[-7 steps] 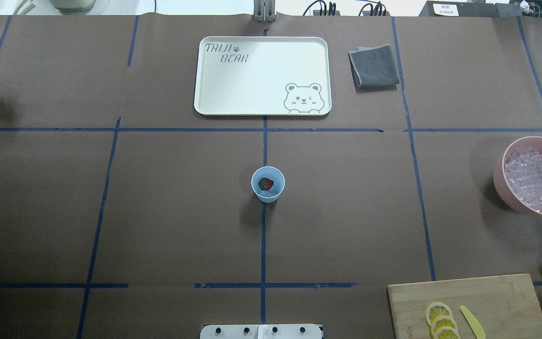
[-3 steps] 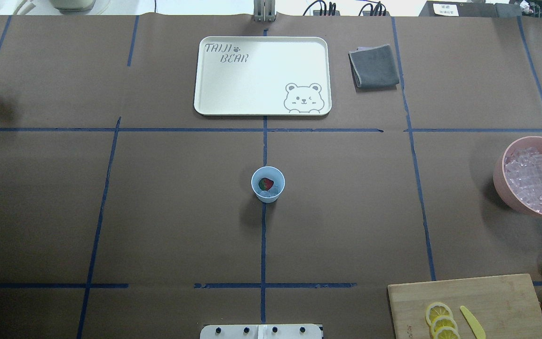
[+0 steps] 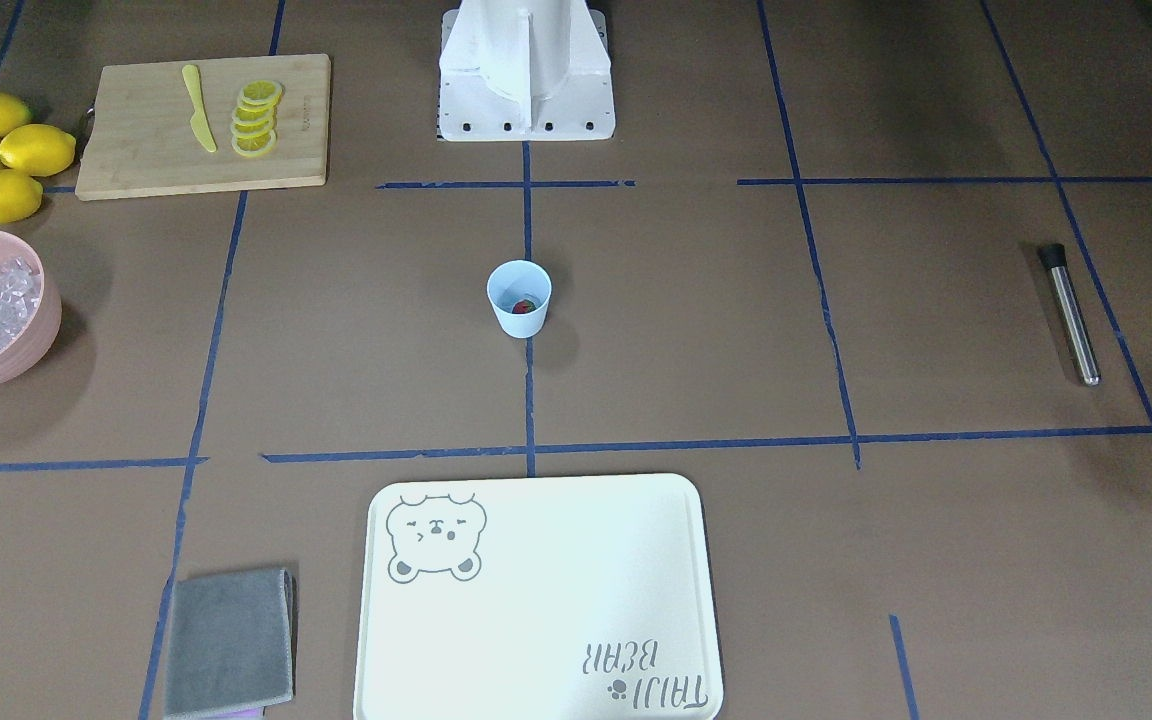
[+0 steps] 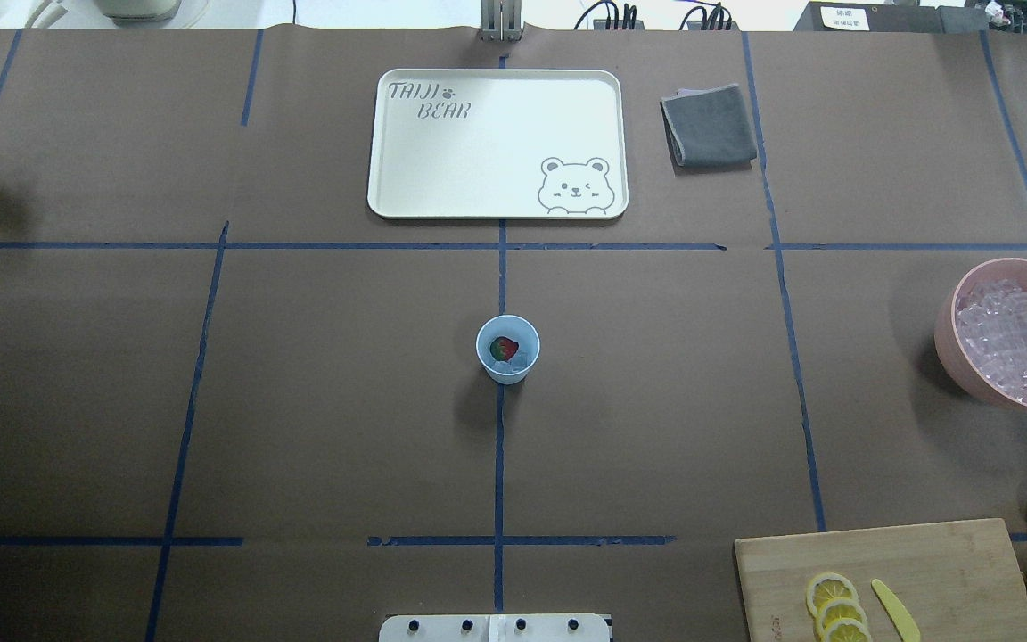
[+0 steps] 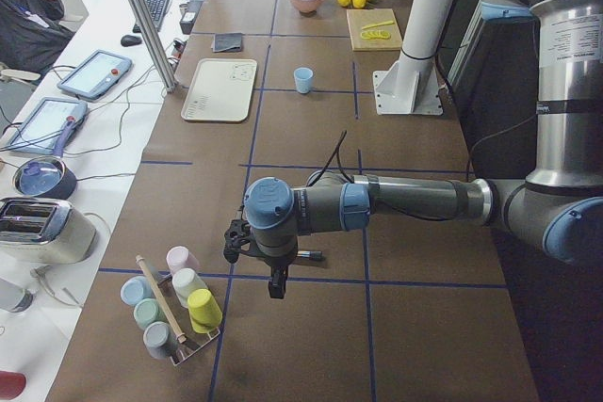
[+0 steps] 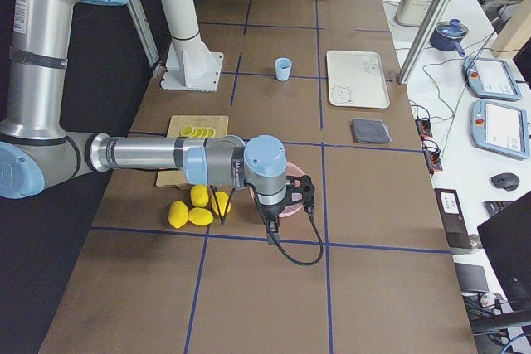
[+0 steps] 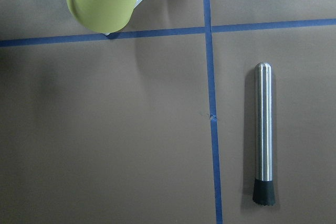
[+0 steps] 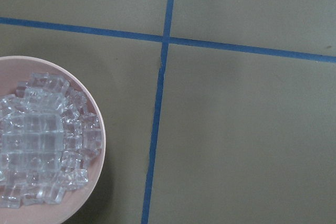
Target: Mash ice and strawberries in cup
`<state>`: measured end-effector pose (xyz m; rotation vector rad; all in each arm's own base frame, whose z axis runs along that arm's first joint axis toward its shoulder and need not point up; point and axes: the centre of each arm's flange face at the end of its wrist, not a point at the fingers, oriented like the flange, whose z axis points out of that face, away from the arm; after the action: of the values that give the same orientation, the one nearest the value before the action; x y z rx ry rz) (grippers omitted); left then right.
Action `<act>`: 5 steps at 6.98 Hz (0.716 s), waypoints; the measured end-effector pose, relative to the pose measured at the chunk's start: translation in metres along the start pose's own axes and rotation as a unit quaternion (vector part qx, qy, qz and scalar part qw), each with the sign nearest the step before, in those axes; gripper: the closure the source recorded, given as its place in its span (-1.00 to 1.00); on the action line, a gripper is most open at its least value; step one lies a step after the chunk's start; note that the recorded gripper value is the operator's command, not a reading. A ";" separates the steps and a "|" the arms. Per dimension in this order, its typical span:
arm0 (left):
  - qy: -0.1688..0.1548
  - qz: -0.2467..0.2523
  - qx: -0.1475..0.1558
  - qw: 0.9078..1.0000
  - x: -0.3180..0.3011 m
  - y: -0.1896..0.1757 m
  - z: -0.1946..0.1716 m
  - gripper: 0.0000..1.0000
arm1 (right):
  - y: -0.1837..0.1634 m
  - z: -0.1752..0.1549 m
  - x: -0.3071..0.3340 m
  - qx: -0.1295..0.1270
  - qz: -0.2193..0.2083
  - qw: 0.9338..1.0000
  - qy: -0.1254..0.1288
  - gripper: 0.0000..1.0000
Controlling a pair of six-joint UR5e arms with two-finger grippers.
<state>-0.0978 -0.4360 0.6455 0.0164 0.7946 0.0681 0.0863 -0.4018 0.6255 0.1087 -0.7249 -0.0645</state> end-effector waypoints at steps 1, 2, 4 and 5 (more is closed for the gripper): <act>0.000 0.000 0.000 1.000 0.000 0.000 0.000 -1.00 | 0.001 0.000 0.000 0.000 0.001 1.000 -0.001 -0.98; 0.000 0.000 0.000 1.000 0.000 0.000 0.000 -1.00 | 0.001 0.001 0.000 -0.001 0.001 1.000 -0.001 -0.98; -0.001 0.001 0.001 1.000 0.001 0.000 -0.001 -1.00 | 0.002 0.002 0.002 -0.002 0.002 1.000 0.000 -0.98; -0.001 0.002 0.002 1.000 0.002 -0.001 -0.002 -1.00 | 0.002 0.003 0.002 -0.003 0.002 1.000 0.000 -0.98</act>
<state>-0.0979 -0.4365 0.6428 0.0223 0.7933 0.0701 0.0862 -0.4004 0.6291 0.1010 -0.7256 -0.0624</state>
